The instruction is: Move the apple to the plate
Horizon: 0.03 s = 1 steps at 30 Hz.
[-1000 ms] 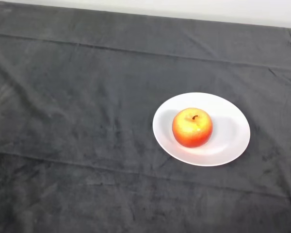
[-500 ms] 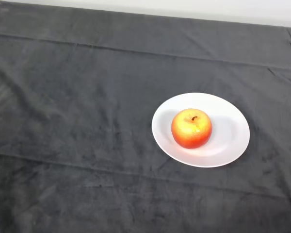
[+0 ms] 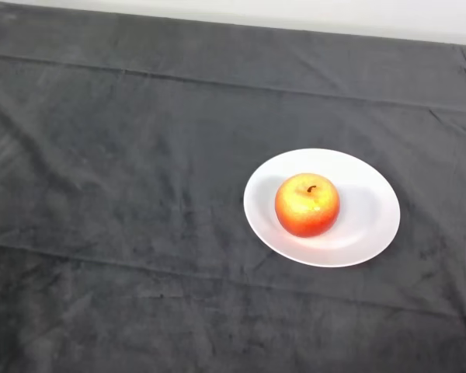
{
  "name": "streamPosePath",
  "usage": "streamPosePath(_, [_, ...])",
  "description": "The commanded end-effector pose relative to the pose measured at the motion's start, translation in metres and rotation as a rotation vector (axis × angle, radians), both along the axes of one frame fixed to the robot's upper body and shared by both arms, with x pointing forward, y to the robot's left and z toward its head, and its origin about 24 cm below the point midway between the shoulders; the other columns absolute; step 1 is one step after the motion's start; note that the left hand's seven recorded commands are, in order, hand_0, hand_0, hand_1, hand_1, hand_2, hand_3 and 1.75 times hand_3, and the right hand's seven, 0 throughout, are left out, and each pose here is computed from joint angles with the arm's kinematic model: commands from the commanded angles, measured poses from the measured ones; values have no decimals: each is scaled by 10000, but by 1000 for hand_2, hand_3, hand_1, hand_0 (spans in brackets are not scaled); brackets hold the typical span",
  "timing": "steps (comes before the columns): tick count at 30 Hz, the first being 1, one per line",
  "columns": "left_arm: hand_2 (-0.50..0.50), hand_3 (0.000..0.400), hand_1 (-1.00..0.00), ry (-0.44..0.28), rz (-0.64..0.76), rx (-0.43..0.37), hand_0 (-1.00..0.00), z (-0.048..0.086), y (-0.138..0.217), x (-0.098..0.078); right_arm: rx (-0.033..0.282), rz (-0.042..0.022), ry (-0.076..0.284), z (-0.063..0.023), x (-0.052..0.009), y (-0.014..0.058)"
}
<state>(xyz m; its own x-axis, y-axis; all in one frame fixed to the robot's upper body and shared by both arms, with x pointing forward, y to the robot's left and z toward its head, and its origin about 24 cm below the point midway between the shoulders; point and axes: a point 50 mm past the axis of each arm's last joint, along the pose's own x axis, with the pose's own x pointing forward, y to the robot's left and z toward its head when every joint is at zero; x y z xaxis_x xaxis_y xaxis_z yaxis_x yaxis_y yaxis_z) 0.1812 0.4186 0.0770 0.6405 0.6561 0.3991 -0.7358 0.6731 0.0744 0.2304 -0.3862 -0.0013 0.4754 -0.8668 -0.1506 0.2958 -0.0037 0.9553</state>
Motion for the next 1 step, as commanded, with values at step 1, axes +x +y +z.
streamPosePath(1, [0, 0, 0, -513, 297, -96, 0, 22, 20, 9, -135, -144, -287, 66, 28, -28])
